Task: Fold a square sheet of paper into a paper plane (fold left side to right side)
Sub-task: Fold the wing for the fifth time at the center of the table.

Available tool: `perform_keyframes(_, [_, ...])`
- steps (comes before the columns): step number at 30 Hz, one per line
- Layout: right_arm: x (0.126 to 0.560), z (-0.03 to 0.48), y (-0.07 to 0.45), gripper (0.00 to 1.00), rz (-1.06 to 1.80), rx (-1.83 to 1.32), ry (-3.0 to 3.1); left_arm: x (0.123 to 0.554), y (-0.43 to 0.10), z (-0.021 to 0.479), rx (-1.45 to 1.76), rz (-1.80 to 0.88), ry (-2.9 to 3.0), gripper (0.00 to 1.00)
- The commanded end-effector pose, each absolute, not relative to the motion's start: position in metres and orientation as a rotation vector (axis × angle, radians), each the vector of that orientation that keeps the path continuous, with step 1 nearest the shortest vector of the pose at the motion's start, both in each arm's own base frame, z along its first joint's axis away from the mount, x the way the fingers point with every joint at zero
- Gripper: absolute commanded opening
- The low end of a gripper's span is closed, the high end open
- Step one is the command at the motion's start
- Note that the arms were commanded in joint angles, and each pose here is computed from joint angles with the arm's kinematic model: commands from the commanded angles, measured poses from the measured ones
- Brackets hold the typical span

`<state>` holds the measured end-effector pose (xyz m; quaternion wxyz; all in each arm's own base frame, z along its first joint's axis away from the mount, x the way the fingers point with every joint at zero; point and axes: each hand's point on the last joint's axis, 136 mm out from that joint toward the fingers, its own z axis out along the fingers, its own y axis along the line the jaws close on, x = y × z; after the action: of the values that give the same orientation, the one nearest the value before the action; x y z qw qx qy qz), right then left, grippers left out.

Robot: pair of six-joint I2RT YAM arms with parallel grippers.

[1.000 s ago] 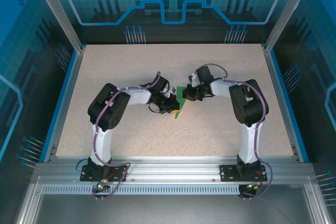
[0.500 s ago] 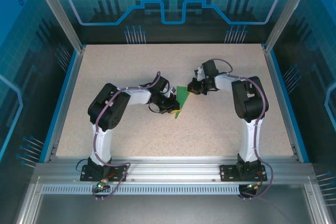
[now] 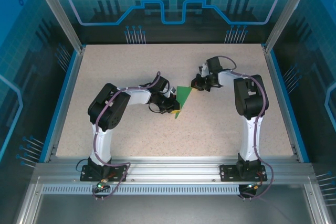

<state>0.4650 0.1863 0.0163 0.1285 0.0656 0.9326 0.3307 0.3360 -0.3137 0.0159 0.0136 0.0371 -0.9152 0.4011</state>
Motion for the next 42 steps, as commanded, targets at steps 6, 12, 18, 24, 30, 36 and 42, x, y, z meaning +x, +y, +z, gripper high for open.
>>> perform_keyframes(6, [0.492, 0.016, 0.156, 0.01, 0.889, 0.251, 2.7, 0.31, -0.305, -0.016, 0.169, 1.073, -2.793, 0.0])
perform_keyframes(12, [0.504, 0.051, 0.141, 0.01, 0.878, 0.246, 2.634, 0.31, -0.308, -0.015, 0.152, 1.069, -2.798, 0.0])
perform_keyframes(18, [0.47, 0.081, 0.157, 0.02, 0.971, 0.194, 2.587, 0.312, -0.309, -0.013, 0.15, 1.072, -2.806, 0.0])
perform_keyframes(24, [0.419, 0.079, 0.204, 0.02, 1.1, 0.124, 2.613, 0.312, -0.309, -0.011, 0.149, 1.073, -2.811, 0.0])
perform_keyframes(30, [0.397, 0.055, 0.242, 0.02, 1.171, 0.113, 2.689, 0.311, -0.309, -0.011, 0.149, 1.07, -2.812, 0.0])
perform_keyframes(36, [0.386, 0.025, 0.254, 0.02, 1.151, 0.143, 2.784, 0.313, -0.31, -0.008, 0.142, 1.082, -2.815, 0.0])
perform_keyframes(42, [0.375, -0.001, 0.248, 0.02, 1.097, 0.204, 2.866, 0.316, -0.315, 0.001, 0.135, 1.133, -2.81, 0.0])
